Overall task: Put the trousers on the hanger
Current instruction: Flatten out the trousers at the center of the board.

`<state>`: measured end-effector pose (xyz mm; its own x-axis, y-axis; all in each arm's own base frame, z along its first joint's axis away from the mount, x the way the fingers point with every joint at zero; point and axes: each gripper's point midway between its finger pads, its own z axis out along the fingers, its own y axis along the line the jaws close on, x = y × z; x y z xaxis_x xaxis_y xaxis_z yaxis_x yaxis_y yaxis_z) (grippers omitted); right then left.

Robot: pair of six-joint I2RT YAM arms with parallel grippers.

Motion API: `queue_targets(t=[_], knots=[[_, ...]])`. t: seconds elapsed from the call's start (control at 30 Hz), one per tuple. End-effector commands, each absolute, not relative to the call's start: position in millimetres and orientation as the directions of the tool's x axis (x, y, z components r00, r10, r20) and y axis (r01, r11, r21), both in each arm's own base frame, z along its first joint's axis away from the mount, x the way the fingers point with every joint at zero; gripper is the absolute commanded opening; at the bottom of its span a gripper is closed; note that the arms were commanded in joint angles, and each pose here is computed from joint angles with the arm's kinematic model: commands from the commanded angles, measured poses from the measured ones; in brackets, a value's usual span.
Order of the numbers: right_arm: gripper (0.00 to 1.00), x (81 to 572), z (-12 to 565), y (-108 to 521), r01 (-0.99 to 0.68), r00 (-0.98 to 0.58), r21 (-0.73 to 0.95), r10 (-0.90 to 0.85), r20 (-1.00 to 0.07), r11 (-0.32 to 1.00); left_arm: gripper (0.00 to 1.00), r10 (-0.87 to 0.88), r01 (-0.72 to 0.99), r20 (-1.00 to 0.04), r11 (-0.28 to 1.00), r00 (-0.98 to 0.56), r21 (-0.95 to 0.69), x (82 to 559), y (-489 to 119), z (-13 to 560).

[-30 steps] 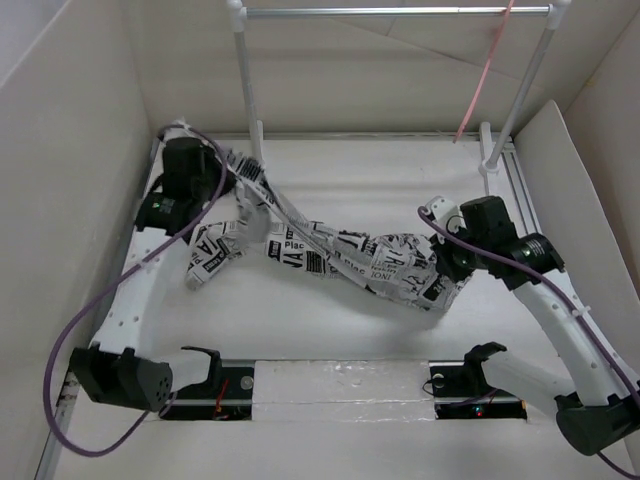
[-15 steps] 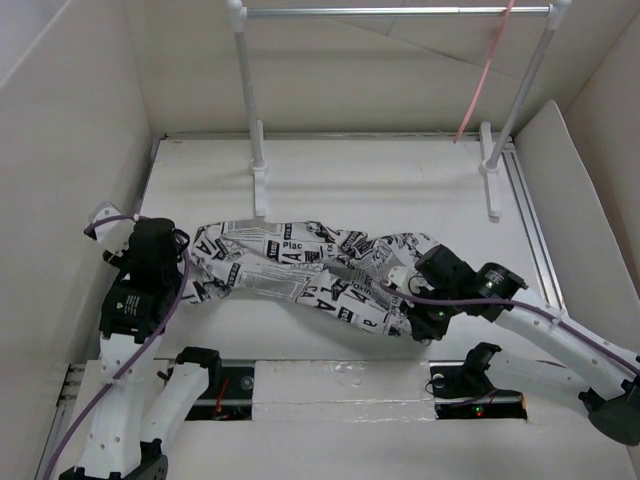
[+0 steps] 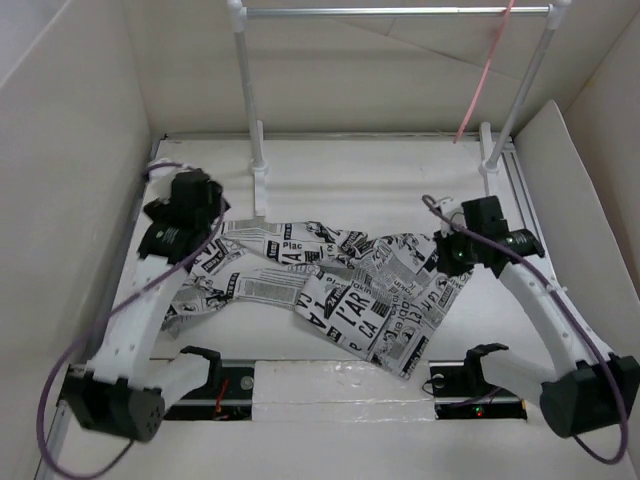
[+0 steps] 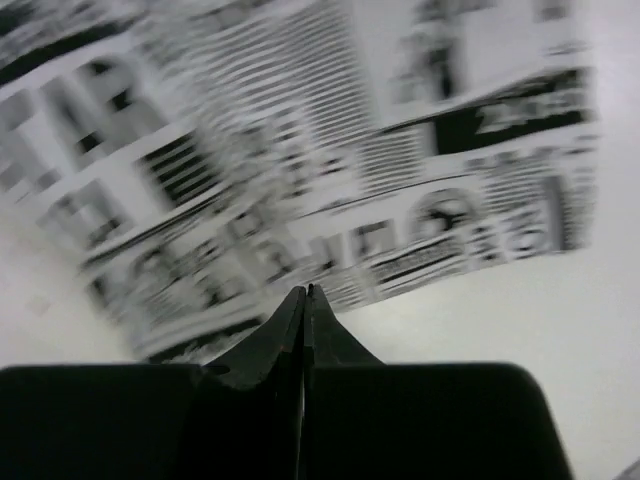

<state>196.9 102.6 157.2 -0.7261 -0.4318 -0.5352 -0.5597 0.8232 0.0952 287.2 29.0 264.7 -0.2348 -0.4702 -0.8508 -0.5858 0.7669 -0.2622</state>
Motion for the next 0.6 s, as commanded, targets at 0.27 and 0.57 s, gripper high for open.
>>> queue_targets(t=[0.27, 0.57], knots=[[0.65, 294, 84, -36, -0.004, -0.842, 0.164, 0.086, -0.532, 0.986, 0.85, -0.495, -0.428, -0.708, 0.855, -0.503, -0.293, 378, -46, 159], [0.54, 294, 34, -18, 0.058, -0.872, 0.314, 0.201, -0.447, 0.948, 0.89, -0.644, -0.571, -0.574, 0.749, -0.506, -0.336, 389, 2, 97]])
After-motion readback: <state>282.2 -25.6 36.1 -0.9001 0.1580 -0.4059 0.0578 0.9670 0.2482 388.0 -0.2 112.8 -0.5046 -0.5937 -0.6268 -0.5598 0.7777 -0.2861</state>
